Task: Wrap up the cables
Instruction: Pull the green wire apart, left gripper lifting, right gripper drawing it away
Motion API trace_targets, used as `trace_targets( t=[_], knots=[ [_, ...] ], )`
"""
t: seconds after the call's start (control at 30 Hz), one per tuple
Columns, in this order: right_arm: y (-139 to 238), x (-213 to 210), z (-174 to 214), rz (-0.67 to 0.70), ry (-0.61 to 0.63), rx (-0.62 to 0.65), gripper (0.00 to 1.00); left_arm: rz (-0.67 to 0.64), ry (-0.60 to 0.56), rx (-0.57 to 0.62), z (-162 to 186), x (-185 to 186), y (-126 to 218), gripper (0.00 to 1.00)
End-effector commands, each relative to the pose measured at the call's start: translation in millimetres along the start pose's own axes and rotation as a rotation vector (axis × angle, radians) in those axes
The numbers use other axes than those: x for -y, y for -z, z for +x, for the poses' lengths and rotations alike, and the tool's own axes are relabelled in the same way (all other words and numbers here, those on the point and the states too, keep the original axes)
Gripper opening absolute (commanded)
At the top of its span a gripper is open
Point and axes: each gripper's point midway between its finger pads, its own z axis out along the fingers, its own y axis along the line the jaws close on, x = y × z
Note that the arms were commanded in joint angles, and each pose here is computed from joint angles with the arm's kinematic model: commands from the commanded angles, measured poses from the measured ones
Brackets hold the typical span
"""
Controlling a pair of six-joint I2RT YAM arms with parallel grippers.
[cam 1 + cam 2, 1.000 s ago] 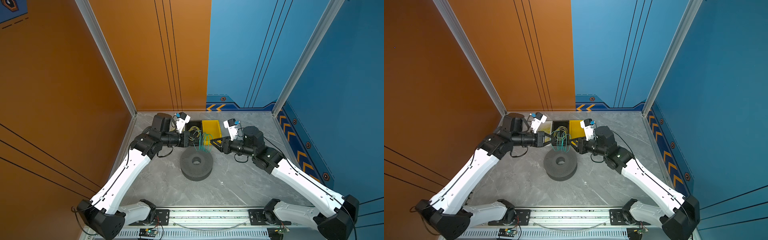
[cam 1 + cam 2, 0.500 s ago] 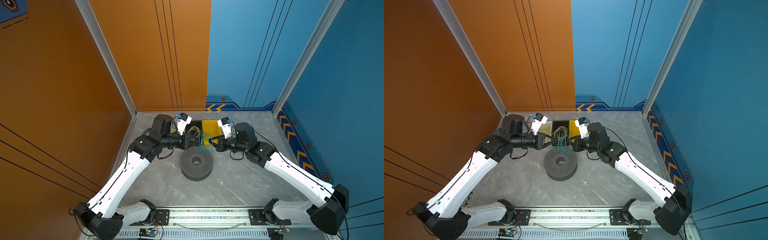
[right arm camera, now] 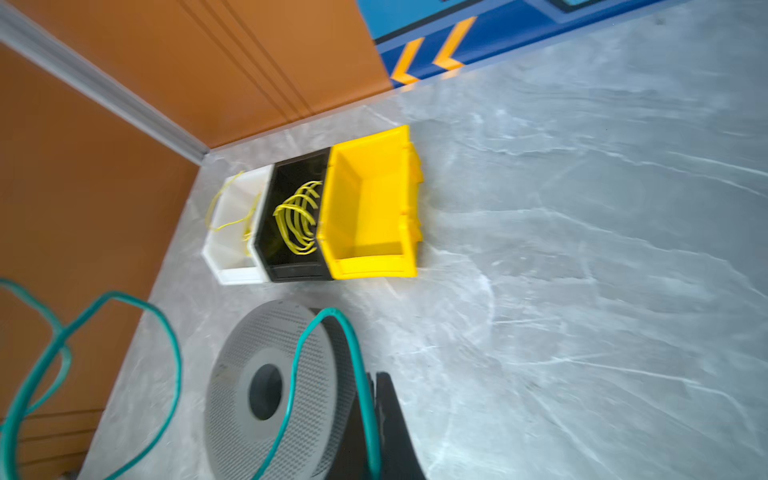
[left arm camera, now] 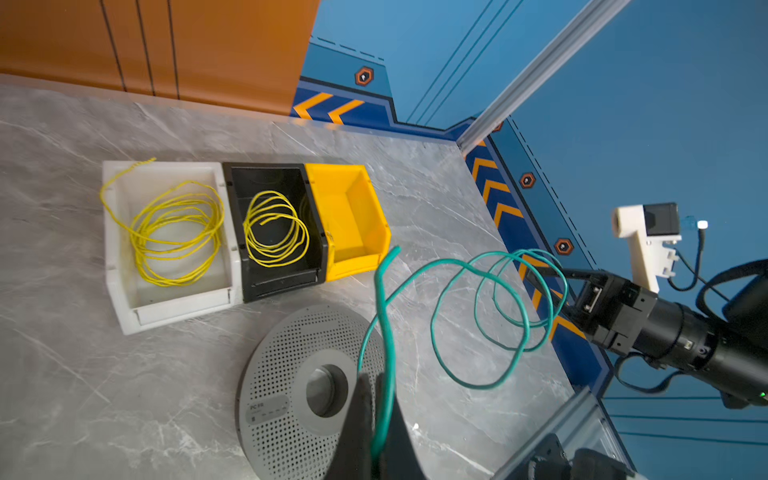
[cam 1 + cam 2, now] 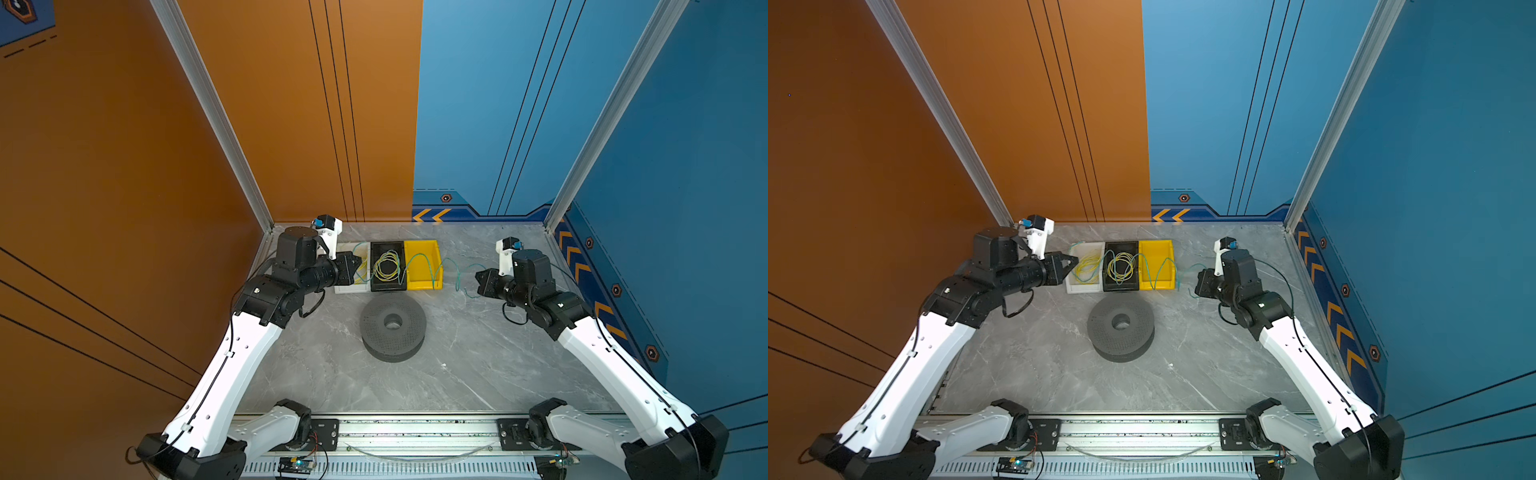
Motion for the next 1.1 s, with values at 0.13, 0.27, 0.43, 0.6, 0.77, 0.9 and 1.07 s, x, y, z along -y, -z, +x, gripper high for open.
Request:
trace_targets(
  t=[0.13, 0.27, 0.43, 0.6, 0.77, 0.9, 1.07],
  knots=[
    [15.5, 102.5, 7.0, 0.326, -0.076, 0.015, 0.0, -0.21, 0.116, 0.183, -36.9, -46.0, 28.8, 0.0],
    [24.3, 145.3, 7.7, 0.456, -0.137, 0.044, 0.0, -0.277, 0.163, 0.266, -53.7, -63.7, 39.1, 0.0],
    [23.1, 191.0, 24.2, 0.572, -0.202, 0.017, 0.0, -0.258, 0.296, 0.428, -85.0, -78.8, 51.7, 0.0],
    [20.1, 240.6, 44.0, 0.629, -0.338, 0.008, 0.0, -0.214, 0.45, 0.572, -108.0, -99.7, 60.1, 0.0],
    [20.9, 263.6, 55.6, 0.67, -0.384, -0.015, 0.0, -0.195, 0.502, 0.668, -129.9, -112.3, 78.6, 0.0],
    [22.6, 277.9, 63.7, 0.688, -0.428, -0.004, 0.0, -0.172, 0.531, 0.754, -146.3, -118.9, 99.3, 0.0],
    [14.5, 285.4, 72.2, 0.673, -0.465, -0.019, 0.0, -0.068, 0.57, 0.83, -164.4, -117.4, 107.0, 0.0]
  ],
)
